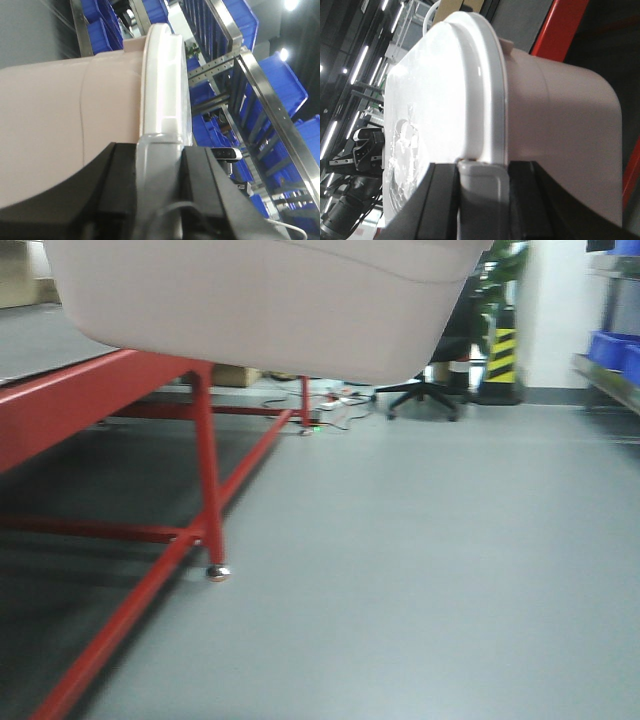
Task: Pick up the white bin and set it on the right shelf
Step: 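Hold the bin raised while the base turns away from the table, then hold the bin while the base drives to the blue-crate shelving rack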
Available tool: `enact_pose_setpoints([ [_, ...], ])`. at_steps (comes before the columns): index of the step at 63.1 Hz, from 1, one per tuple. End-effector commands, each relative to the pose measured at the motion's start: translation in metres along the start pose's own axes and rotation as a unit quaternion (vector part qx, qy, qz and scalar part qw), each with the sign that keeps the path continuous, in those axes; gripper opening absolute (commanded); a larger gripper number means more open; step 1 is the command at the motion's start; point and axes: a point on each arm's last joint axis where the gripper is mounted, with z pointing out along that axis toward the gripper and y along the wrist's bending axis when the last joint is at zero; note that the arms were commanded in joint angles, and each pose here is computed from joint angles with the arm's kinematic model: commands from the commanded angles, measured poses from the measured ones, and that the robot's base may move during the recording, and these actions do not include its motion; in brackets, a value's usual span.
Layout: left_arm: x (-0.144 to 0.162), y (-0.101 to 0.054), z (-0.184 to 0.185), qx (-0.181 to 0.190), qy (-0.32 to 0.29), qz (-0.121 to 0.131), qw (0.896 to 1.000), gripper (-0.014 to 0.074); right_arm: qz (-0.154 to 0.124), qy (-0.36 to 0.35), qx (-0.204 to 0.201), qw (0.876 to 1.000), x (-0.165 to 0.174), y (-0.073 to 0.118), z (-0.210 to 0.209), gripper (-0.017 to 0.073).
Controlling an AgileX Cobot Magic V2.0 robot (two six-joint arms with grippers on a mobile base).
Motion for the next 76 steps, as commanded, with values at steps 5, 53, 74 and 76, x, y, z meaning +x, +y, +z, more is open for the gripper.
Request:
enact_pose_setpoints([
  [5,0.0051,-0.0513,-0.006,0.124,0.031,0.021,0.992,-0.0104,-0.035,0.013,-0.092,0.995,0.0014,0.0458,-0.0064,0.0172],
  [53,0.0051,-0.0513,-0.006,0.124,0.031,0.021,0.992,-0.0104,-0.035,0.013,-0.092,0.995,0.0014,0.0458,-0.0064,0.0172],
  [74,0.0051,-0.0513,-0.006,0.124,0.031,0.021,0.992,-0.0104,-0.035,0.013,-0.092,0.995,0.0014,0.0458,-0.0064,0.0172],
  [76,0.0051,-0.0513,-0.006,0.124,0.031,0.021,0.992,-0.0104,-0.035,0.013,-0.092,0.995,0.0014,0.0458,-0.0064,0.0172],
])
